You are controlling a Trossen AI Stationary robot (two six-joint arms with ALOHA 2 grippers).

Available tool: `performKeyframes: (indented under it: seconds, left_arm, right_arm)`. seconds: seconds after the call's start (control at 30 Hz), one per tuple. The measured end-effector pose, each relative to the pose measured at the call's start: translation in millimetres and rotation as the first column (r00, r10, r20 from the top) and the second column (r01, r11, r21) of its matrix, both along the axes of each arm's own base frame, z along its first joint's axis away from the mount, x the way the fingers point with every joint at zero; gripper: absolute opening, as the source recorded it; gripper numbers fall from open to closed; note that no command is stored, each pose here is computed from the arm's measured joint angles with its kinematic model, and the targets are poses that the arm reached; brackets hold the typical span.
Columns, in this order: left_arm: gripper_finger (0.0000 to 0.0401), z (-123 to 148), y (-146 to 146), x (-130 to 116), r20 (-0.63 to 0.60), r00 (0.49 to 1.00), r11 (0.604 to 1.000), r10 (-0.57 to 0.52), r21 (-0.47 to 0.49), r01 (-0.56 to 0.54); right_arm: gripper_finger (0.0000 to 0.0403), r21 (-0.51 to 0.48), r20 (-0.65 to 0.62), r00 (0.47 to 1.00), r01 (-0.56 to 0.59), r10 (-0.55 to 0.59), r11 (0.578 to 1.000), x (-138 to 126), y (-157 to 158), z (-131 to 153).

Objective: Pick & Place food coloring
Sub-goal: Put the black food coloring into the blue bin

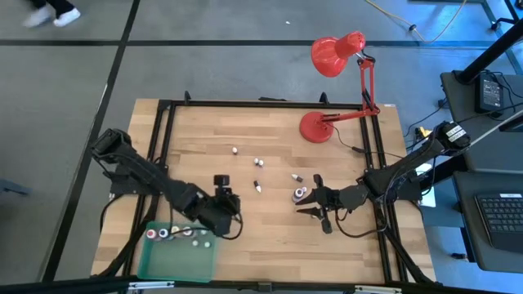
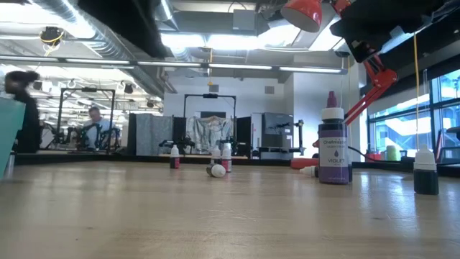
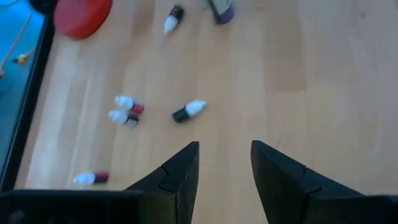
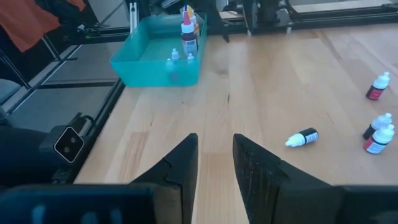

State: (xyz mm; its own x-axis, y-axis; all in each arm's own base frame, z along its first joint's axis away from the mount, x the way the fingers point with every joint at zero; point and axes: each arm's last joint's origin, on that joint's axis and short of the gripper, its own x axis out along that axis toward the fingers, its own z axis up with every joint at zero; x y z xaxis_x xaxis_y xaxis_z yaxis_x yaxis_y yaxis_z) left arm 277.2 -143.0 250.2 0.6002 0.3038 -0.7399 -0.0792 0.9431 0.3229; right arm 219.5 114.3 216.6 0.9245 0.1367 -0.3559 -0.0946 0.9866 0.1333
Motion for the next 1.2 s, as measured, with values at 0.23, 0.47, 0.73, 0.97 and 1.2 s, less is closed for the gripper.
performKeyframes:
  seconds: [0.23,0.47,0.73,0.97,1.2]
  left_arm:
    - [0.0141,-14.1,16.7,18.0,0.087,0.981,0.968,-0.174,-0.167,0.187]
    - [0.0141,-25.1,42.9,3.7,0.244,0.959,0.954,-0.143,-0.226,0.2]
    - [0.0141,-33.9,61.8,-37.5,0.49,0.863,0.936,-0.124,-0.231,0.267]
    - [0.0141,-45.7,73.4,-66.5,0.623,0.779,0.92,-0.076,-0.257,0.295]
    - [0.0141,-45.1,76.2,-75.1,0.646,0.762,0.908,-0.044,-0.292,0.3]
  right_arm:
    - [0.0106,0.003,-0.001,1.0,0.0,0.0,1.0,0.0,0.0,0.0]
    - [0.0171,-0.001,0.011,0.999,0.032,-0.032,0.999,0.4,-0.8,0.7]
    - [0.0238,-0.019,0.014,0.998,0.067,-0.067,0.998,0.4,-2.0,0.4]
    - [0.023,-0.097,-0.033,0.99,0.134,-0.138,0.986,6.6,-0.8,-15.7]
    - [0.0211,-0.192,-0.098,0.969,0.203,-0.225,0.96,14.8,1.5,-43.1]
